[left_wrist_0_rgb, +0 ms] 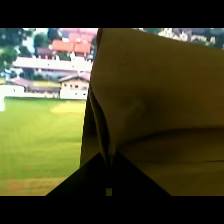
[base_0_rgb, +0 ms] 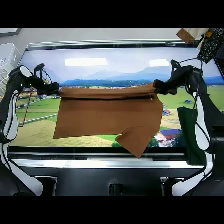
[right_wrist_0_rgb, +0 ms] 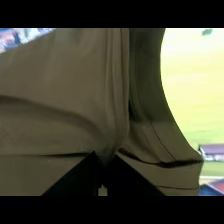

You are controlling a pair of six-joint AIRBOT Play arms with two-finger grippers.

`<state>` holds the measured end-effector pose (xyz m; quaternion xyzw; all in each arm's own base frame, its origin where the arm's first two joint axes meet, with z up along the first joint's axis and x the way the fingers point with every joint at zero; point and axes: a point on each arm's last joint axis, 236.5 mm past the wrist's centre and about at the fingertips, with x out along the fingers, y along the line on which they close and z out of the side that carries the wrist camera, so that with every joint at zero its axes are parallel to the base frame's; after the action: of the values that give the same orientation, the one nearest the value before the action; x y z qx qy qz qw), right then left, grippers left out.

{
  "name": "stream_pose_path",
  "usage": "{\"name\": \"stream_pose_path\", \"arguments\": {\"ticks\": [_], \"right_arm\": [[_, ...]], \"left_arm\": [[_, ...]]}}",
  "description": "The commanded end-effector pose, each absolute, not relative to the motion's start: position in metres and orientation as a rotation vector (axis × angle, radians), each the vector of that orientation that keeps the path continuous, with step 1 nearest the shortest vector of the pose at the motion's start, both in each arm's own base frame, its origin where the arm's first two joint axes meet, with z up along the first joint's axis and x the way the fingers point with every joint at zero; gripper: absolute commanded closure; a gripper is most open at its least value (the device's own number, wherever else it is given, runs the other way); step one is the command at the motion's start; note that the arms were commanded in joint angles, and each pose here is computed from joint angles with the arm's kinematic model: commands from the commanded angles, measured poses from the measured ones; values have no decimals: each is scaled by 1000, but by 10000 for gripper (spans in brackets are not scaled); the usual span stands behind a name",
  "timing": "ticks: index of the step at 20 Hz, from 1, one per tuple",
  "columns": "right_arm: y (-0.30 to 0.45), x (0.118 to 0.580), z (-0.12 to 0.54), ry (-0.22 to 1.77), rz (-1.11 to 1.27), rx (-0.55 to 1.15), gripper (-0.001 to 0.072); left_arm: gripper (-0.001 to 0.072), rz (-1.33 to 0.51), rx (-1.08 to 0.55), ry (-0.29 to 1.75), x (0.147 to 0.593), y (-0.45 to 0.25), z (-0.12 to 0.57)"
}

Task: Fold the clothes and pants, and hang the long-sleeved shirts on hangers.

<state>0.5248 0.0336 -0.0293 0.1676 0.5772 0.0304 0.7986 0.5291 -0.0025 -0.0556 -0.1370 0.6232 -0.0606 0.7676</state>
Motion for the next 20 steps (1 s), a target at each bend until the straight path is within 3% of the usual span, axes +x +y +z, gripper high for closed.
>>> {"name": "stream_pose_path", "arguments": {"ticks": [1,10,11,13,14,15,19,20], "right_arm": [[28,512,-42,1305,45,331,680],[30,494,-77,1432,26,353,678],[31,490,-78,1451,25,354,665],[32,483,-78,1478,30,357,520],[33,479,-77,1494,34,359,391],[34,476,-74,1502,38,360,289],[33,469,-28,1444,143,253,227],[33,468,-5,1402,193,251,172]], "left_arm": [[697,-144,-312,1464,504,-13,-61],[693,-149,-319,1540,491,-38,-78],[641,-144,-325,1545,490,-38,-81],[285,-127,-342,1550,490,-36,-83],[120,-124,-345,1548,491,-34,-82],[92,-121,-348,1545,491,-32,-81],[92,-59,-376,1531,484,-2,-53],[93,-44,-365,1532,477,12,-42]]}}
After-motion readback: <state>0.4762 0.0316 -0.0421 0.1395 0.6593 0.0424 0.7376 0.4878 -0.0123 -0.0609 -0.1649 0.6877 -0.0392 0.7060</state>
